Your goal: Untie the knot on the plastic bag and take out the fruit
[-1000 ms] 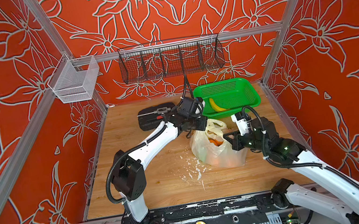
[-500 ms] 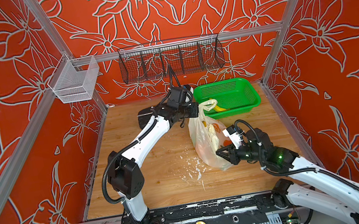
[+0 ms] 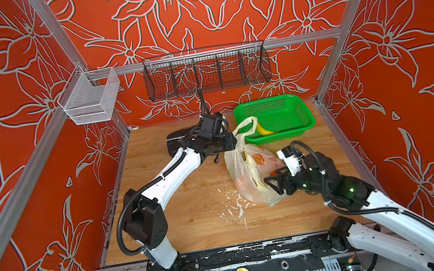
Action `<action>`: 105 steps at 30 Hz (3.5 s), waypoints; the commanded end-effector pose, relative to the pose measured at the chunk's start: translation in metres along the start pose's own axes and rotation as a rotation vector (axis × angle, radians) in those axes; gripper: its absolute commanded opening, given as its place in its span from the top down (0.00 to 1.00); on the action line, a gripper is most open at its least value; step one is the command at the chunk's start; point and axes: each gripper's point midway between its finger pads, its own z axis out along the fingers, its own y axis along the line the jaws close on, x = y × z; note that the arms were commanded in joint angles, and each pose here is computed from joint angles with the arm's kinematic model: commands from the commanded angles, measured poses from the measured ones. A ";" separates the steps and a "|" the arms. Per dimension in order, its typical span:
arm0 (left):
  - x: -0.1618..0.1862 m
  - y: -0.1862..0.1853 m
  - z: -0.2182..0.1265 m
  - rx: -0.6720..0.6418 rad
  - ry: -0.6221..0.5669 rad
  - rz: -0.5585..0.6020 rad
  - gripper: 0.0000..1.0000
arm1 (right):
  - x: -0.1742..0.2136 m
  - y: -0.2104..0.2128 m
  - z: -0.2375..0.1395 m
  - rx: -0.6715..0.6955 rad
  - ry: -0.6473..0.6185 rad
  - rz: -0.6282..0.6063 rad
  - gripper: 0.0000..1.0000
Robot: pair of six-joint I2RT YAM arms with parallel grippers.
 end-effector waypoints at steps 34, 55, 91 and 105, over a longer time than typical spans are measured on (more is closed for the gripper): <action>0.066 -0.024 0.020 0.038 0.150 -0.104 0.95 | -0.040 0.022 0.070 -0.049 0.241 0.082 0.92; 0.040 -0.033 0.025 0.069 0.118 -0.081 1.00 | 0.161 -0.005 -0.001 0.018 0.716 0.382 0.80; 0.058 -0.027 0.003 0.093 0.104 -0.044 1.00 | 0.010 -0.057 0.114 0.471 0.460 -0.012 0.03; 0.058 -0.001 -0.019 0.006 0.074 -0.041 1.00 | -0.009 -0.100 0.090 0.634 0.402 -0.108 0.74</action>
